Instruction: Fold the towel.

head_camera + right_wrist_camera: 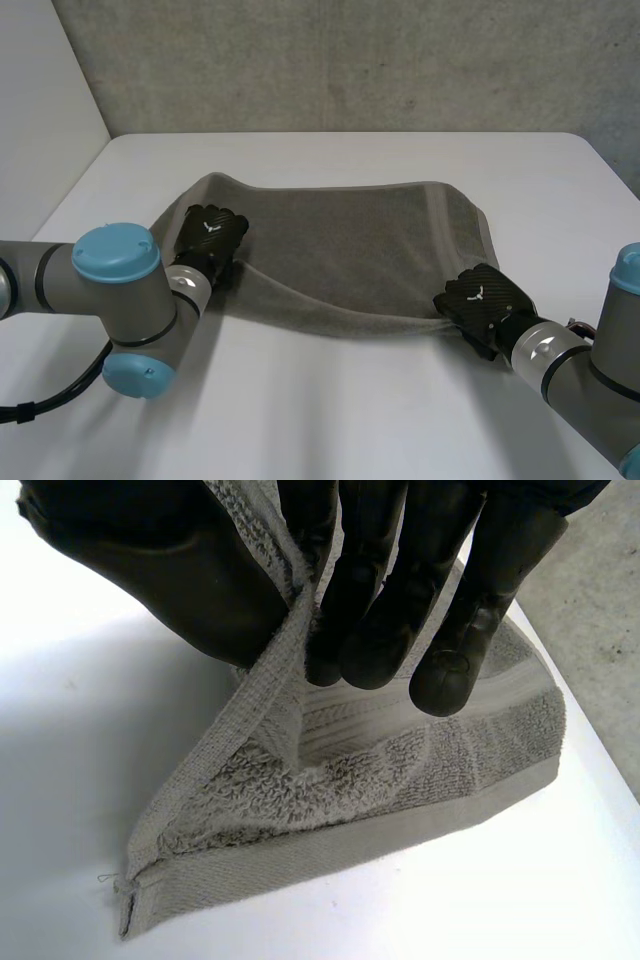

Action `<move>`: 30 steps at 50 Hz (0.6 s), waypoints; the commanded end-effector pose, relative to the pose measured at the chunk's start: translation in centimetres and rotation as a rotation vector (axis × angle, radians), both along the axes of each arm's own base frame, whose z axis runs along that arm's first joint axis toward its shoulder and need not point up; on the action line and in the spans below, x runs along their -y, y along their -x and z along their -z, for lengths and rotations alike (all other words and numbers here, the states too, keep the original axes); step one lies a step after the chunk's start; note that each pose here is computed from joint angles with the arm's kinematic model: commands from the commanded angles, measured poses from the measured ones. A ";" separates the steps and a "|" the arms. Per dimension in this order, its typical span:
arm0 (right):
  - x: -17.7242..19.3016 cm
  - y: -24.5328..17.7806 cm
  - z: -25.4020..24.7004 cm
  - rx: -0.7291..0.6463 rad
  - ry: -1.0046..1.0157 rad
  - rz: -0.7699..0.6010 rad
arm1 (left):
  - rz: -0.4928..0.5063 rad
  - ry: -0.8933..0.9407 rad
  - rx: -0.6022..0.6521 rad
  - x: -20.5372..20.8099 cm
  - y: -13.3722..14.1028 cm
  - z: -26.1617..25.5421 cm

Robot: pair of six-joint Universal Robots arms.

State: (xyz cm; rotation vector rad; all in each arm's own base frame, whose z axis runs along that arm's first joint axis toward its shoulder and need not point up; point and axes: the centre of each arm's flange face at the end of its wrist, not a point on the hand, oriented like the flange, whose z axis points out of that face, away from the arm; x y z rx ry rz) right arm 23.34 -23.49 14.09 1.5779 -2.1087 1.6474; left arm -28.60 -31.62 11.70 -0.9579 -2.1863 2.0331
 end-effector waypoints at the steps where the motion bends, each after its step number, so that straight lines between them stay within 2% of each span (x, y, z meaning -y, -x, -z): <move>1: 0.1 0.0 0.2 -0.002 -0.006 0.002 | 0.000 -0.007 0.007 0.7 0.3 1.0; 13: 0.3 0.2 0.2 -0.002 -0.003 0.010 | -0.020 0.025 0.083 1.5 -0.4 1.3; 21: 0.7 0.3 0.0 -0.004 0.008 0.026 | -0.025 0.072 0.075 0.7 -0.9 -1.6; 24: 1.0 0.5 -0.3 -0.003 0.018 0.043 | -0.036 0.076 0.071 0.5 -1.5 -2.3; 30: 1.7 0.9 -1.8 0.009 0.057 0.072 | -0.107 0.072 0.073 0.5 -4.7 -3.6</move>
